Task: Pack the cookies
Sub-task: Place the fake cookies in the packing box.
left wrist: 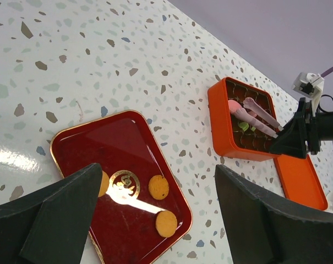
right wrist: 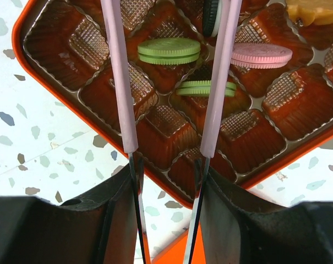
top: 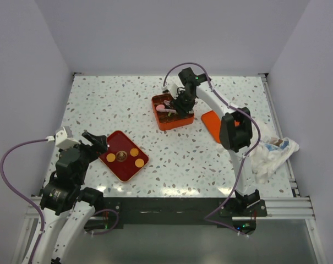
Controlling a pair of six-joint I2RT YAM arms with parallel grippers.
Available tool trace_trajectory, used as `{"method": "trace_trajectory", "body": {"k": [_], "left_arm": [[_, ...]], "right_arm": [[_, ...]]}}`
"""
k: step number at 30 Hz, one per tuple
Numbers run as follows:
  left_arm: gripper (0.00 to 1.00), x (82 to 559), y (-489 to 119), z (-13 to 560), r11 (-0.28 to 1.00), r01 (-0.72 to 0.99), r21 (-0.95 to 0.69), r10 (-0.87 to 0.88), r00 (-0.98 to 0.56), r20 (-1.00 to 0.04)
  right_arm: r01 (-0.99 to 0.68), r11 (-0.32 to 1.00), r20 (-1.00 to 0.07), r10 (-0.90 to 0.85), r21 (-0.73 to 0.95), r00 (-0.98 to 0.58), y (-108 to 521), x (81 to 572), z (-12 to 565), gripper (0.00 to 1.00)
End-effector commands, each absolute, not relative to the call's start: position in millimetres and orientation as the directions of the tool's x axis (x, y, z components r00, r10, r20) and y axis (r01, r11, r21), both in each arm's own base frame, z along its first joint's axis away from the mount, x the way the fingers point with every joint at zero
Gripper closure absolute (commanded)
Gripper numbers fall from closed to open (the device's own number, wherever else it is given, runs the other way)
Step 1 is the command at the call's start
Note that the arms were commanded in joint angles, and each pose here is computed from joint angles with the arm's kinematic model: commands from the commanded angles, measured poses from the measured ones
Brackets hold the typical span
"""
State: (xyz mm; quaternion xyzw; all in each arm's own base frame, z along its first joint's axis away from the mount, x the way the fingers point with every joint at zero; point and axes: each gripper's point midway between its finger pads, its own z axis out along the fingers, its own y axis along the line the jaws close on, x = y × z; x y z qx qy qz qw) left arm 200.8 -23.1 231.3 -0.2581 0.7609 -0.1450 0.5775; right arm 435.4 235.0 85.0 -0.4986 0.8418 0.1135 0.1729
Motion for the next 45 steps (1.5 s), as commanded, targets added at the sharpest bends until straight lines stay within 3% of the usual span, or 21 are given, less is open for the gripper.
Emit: {"method": "trace_trajectory", "body": {"k": [1, 14, 45], "left_arm": [[0.11, 205, -25, 245, 0.828, -0.197, -0.525, -0.556, -0.169, -0.814], [0.11, 206, -23, 245, 0.829, -0.203, -0.522, -0.554, -0.165, -0.816], [0.11, 203, -22, 243, 0.823, -0.202, -0.530, -0.562, -0.159, -0.812]], "right_arm": [[-0.880, 0.475, -0.446, -0.790, -0.011, -0.421, 241, 447, 100, 0.56], [-0.886, 0.462, -0.475, -0.788, -0.033, -0.393, 244, 449, 116, 0.74], [-0.886, 0.464, -0.441, -0.800, -0.022, -0.407, 255, 442, 112, 0.79]]}}
